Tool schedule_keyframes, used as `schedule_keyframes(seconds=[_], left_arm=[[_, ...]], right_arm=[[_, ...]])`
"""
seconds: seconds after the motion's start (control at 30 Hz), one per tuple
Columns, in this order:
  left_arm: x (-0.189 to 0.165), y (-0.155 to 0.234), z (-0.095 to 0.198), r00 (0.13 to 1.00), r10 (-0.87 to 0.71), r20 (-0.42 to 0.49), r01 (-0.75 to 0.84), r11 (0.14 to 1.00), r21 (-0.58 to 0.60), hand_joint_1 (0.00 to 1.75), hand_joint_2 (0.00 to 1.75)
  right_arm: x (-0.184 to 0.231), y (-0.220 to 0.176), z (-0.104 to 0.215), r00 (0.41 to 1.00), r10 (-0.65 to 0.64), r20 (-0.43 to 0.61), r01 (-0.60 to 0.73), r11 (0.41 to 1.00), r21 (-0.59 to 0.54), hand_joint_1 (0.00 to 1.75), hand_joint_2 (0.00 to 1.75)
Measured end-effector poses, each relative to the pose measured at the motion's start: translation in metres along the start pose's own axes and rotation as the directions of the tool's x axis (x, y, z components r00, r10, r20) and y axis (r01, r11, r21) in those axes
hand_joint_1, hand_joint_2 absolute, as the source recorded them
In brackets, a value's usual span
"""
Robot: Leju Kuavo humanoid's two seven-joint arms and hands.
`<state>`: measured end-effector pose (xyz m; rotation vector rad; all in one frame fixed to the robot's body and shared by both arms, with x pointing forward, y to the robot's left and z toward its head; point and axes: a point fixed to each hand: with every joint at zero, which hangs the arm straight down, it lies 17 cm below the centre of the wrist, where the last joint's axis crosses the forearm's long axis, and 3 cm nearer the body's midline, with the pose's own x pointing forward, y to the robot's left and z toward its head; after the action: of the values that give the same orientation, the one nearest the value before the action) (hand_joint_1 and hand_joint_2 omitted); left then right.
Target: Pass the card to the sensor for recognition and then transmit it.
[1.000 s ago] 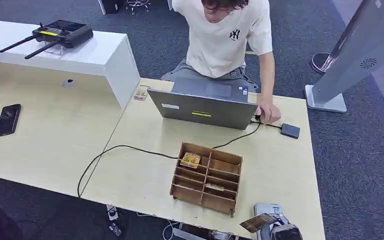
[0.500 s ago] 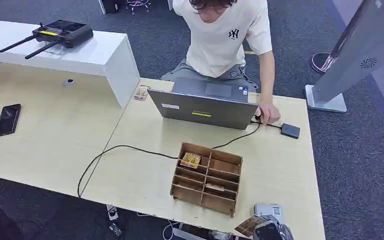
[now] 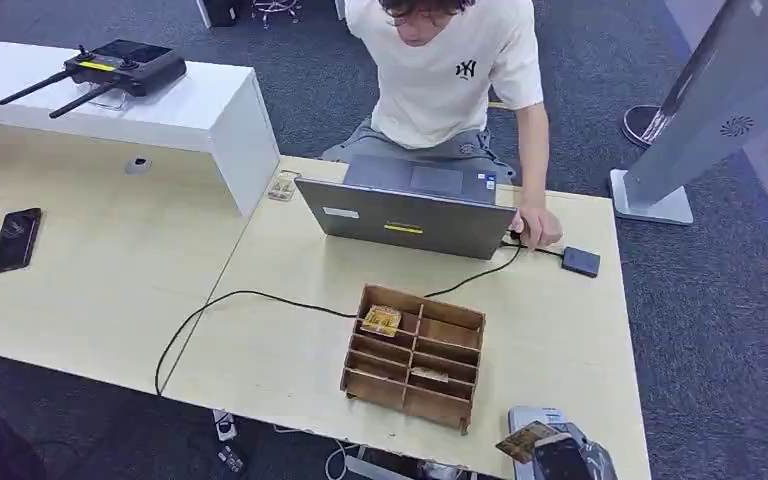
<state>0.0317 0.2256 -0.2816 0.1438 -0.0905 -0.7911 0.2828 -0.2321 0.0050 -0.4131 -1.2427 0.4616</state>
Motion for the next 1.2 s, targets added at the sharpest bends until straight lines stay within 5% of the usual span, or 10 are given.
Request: schedule_keyframes(seconds=[0.4,1.2], left_arm=[[-0.002,-0.001,0.000,1.000,-0.015,-0.008,0.015,1.000,-0.010,0.00,0.00],[0.001,0.001,0.000,0.999,-0.039,-0.010,0.038,0.999,-0.016,0.00,0.00]], right_arm=[[-0.016,-0.001,-0.006,0.989,0.143,-0.036,-0.141,0.988,0.067,1.75,1.75],[0.033,0.000,-0.052,0.944,0.317,0.086,-0.325,0.940,0.101,1.75,1.75]])
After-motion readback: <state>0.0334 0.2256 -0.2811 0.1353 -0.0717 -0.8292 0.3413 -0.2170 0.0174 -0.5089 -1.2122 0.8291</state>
